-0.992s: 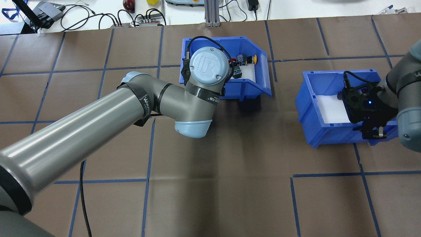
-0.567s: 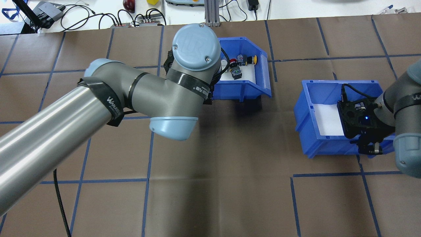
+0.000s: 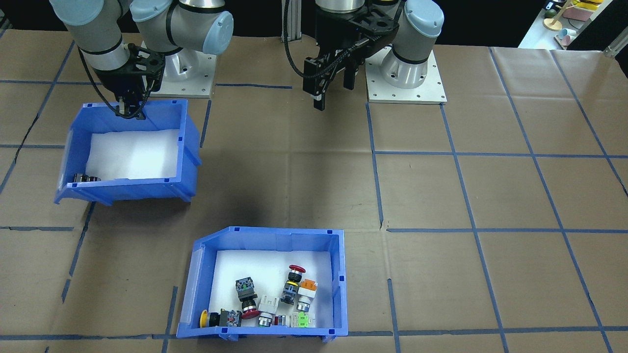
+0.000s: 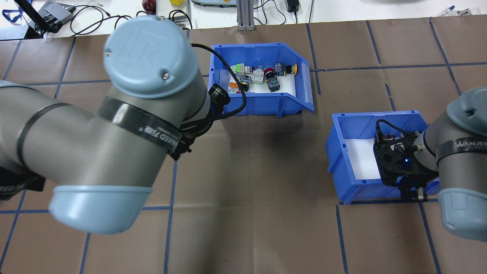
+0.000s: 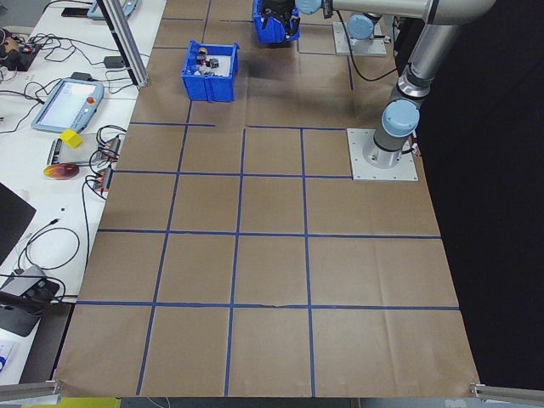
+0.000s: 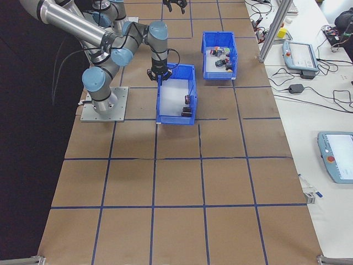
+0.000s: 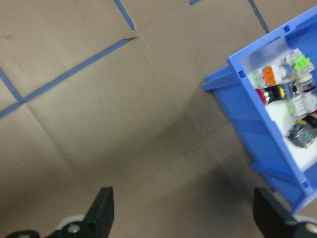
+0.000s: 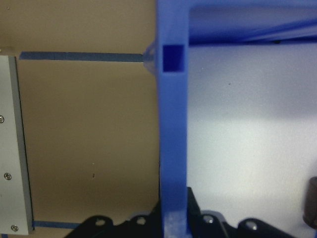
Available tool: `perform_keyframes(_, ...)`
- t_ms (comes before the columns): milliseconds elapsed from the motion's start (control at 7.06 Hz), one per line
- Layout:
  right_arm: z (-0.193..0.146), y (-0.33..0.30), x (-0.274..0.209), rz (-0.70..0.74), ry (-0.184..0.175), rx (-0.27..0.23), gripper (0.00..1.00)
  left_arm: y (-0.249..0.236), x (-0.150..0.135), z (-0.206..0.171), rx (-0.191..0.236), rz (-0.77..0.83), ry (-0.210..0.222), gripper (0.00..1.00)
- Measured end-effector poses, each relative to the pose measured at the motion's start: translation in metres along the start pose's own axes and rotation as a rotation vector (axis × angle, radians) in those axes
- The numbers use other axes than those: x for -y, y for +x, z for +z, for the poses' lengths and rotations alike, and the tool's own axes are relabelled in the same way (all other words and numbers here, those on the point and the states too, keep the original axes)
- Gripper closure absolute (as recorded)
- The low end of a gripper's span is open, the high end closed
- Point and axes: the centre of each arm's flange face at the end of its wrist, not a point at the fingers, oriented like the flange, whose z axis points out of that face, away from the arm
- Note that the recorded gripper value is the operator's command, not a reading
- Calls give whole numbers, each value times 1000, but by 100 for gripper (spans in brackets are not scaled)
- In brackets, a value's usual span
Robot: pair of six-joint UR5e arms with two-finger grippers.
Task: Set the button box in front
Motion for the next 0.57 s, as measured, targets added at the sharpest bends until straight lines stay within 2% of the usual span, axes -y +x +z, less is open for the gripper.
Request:
perform_keyframes(142, 3, -9, 11, -2, -2, -1, 92, -23, 12, -13, 13, 172, -34, 1)
perform_keyframes(283, 6, -17, 23, 7, -4, 0, 92, -41, 28, -21, 6, 357, -63, 1)
perform_keyframes(567, 8, -30, 61, 61, -10, -13, 92, -72, 74, -27, -36, 707, -92, 1)
